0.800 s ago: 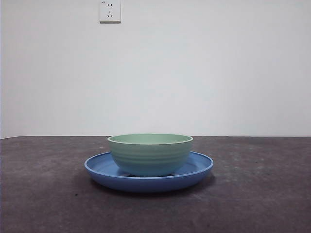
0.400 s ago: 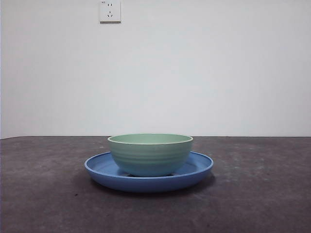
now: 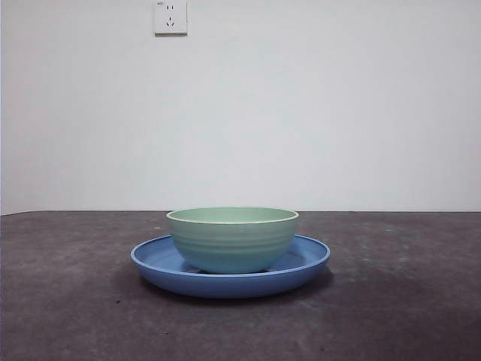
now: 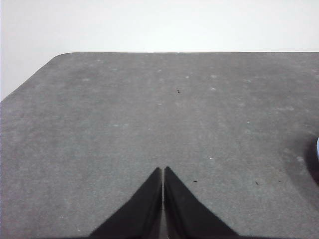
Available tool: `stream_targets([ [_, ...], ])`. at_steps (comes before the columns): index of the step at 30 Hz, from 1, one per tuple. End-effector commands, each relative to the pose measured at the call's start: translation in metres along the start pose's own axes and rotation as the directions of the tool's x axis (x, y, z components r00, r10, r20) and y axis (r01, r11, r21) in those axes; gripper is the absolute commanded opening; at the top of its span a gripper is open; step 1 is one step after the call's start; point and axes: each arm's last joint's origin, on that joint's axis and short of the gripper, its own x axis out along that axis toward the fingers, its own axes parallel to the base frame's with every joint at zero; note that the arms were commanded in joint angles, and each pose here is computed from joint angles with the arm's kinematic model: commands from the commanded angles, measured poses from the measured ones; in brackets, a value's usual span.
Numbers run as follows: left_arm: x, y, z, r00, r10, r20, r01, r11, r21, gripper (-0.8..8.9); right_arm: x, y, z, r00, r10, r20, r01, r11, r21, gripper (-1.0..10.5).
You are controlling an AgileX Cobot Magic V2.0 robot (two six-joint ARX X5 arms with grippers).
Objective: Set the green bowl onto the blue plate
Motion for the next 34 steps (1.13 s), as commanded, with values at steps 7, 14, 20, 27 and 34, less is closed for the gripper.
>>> stream_targets([
  [7,0.002,0.000,-0.007,1.000,0.005,-0.026,-0.006,1.000,-0.003,0.07,0.012,-0.002,-0.043,0.994,-0.112,-0.006,0.112,0.993,0.030,0.2],
  [14,0.002,0.000,-0.007,1.000,0.005,-0.026,-0.006,1.000,-0.003,0.07,0.017,-0.002,-0.061,0.992,-0.111,-0.052,0.114,0.992,0.054,0.2],
  [20,0.002,0.000,-0.007,1.000,0.005,-0.026,-0.006,1.000,-0.003,0.07,0.018,-0.002,-0.066,0.990,-0.129,-0.061,0.135,0.986,0.096,0.2],
  [27,0.002,0.000,-0.007,1.000,0.005,-0.026,-0.006,1.000,-0.003,0.07,0.018,-0.003,-0.067,0.981,-0.178,-0.074,0.186,0.974,0.131,0.2],
  [34,0.002,0.000,-0.007,1.000,0.006,-0.026,-0.006,1.000,-0.003,0.07,0.018,-0.003,-0.067,0.982,-0.175,-0.073,0.183,0.974,0.131,0.2],
])
